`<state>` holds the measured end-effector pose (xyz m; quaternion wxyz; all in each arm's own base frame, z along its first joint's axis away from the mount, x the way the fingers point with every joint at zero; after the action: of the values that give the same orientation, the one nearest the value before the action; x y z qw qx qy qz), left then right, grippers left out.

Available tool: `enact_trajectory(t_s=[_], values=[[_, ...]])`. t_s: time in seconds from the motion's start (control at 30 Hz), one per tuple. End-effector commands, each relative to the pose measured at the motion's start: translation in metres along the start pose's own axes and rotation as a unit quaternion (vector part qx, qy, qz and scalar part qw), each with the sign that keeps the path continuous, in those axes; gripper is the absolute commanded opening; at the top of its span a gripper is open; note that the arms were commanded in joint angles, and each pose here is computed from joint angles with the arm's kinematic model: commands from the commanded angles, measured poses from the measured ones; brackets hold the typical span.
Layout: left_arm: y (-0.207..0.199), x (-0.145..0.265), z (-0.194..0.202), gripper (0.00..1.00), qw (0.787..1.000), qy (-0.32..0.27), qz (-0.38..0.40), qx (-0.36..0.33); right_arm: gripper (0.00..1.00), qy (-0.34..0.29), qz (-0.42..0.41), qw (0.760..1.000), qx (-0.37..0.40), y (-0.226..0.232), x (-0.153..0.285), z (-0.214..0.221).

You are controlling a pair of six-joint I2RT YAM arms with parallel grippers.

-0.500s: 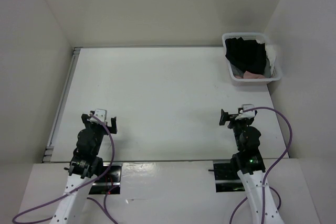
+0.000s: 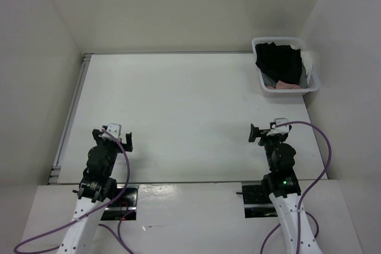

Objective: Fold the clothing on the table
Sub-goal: Grab the skirt from the pile

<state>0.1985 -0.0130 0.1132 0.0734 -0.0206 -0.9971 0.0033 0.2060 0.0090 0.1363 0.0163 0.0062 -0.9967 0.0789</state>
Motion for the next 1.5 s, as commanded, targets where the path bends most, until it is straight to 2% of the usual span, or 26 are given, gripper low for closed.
enact_trajectory(t_s=[0.0,0.53,0.63,0.77,0.8,0.9,1.0,1.1,1.23,1.47], values=[[-0.001,-0.001,-0.012,1.00,0.998,-0.060,-0.002,0.019,0.98,-0.028,0.006,1.000,-0.005,0.000,-0.001,0.002],[-0.001,-0.001,-0.012,1.00,0.998,-0.060,-0.002,0.019,0.98,-0.028,0.006,1.000,-0.005,0.000,-0.001,0.002],[-0.001,-0.001,-0.012,1.00,0.998,-0.060,-0.002,0.019,0.98,-0.062,-0.025,0.998,0.014,0.003,0.005,-0.027],[-0.001,-0.001,-0.012,1.00,0.998,-0.060,-0.002,0.019,0.98,-0.107,-0.003,0.994,0.009,-0.007,0.012,-0.063],[-0.001,-0.001,-0.012,1.00,0.998,-0.060,-0.002,0.019,0.98,-0.141,0.030,0.990,0.007,-0.019,0.016,-0.085],[-0.001,-0.001,-0.012,1.00,0.998,-0.060,-0.002,0.019,0.98,-0.200,0.048,0.979,-0.021,-0.029,0.033,-0.130],[-0.001,-0.001,-0.012,1.00,0.998,-0.060,-0.002,0.019,0.98,-0.288,0.071,0.953,-0.069,-0.043,0.060,-0.184],[-0.001,-0.001,-0.012,1.00,0.998,-0.060,-0.002,0.019,0.98,-0.360,0.081,0.925,-0.086,-0.054,0.090,-0.228],[-0.001,-0.001,-0.012,1.00,0.998,-0.060,-0.002,0.019,0.98,-0.422,0.105,0.900,-0.031,-0.064,0.118,-0.261],[-0.001,-0.001,-0.012,1.00,0.998,-0.060,-0.002,0.019,0.98,-0.479,0.094,0.867,0.100,-0.056,0.136,-0.285]])
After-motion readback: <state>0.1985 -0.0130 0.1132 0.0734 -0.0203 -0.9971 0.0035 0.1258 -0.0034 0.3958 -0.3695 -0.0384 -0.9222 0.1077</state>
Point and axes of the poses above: each gripper's point midway between its finger pads, its own x axis back along the fingers, its own y axis along the line the jaws close on, z = x × y, the point moved 4 cm from there along x, back along the fingers, and after that the axes turned 7 degrees about x, right-handed, at the moved point
